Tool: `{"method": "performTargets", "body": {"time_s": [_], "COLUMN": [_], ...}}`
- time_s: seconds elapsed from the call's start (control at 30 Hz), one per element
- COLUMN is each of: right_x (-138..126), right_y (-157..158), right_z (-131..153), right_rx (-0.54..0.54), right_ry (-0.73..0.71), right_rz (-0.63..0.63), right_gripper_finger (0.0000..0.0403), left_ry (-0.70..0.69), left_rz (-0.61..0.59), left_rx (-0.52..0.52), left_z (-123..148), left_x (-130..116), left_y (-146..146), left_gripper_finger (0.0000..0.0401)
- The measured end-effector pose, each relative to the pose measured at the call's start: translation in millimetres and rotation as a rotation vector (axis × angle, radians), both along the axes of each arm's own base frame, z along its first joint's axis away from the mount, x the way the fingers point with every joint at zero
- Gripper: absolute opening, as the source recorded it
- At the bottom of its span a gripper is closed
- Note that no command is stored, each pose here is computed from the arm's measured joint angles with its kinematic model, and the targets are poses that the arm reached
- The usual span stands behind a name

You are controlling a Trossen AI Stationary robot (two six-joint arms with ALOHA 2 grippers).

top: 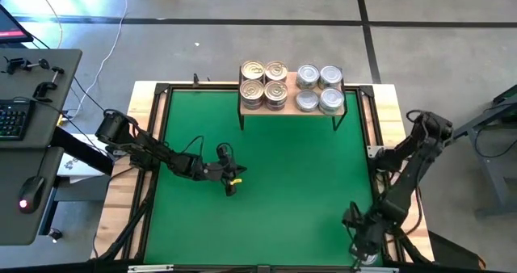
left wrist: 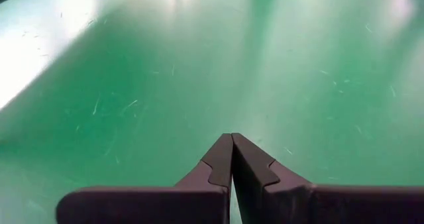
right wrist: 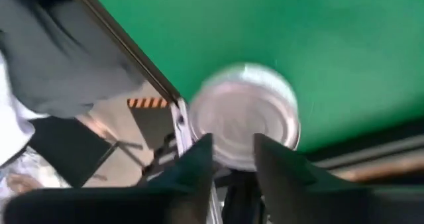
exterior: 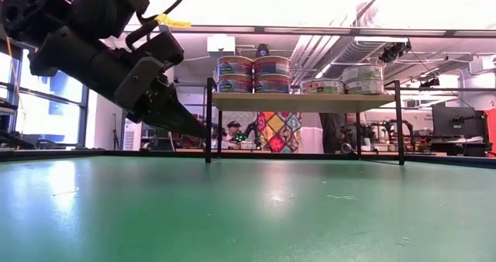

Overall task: Stack canned seafood by type on shelf
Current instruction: Stack the green tuna can on top of the green tuna can on the shelf

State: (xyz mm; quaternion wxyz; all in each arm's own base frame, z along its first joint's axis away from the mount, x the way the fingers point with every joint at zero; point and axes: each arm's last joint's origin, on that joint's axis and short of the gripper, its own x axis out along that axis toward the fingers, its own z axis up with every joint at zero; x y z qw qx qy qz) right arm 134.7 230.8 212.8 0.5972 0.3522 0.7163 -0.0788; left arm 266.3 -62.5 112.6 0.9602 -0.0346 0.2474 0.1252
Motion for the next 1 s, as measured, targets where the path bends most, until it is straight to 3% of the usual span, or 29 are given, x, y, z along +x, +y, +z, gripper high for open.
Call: {"method": "performTargets", "body": {"time_s": [0.17,0.37,0.63,0.77,1.0], "right_x": [-7,-3,6,21,64], "right_y": [14,23,30,21,-10], "right_z": [-20,-39,-60,-61,-61], "right_rx": [0.002,-0.022,-0.03,-0.08,-0.271], "right_ry": [0.133,0.151,0.131,0.011,-0.266], "right_rz": [-0.009,0.001,0.122,0.138,0.171], "right_gripper_finger": [0.0011,0.0019,0.0004,0.0001,0.0001], "left_ry": [0.0,0.0,-0.008,-0.034,-0.092], "left_rz": [0.0,0.0,0.001,0.0,-0.007], "left_rx": [0.0,0.0,-0.004,-0.011,-0.031], "left_z": [0,0,1,3,8], "left_x": [0,0,0,2,4], "left_y": [0,0,0,0,-2], "left_gripper_finger": [0.0,0.0,0.0,0.0,0.0]}}
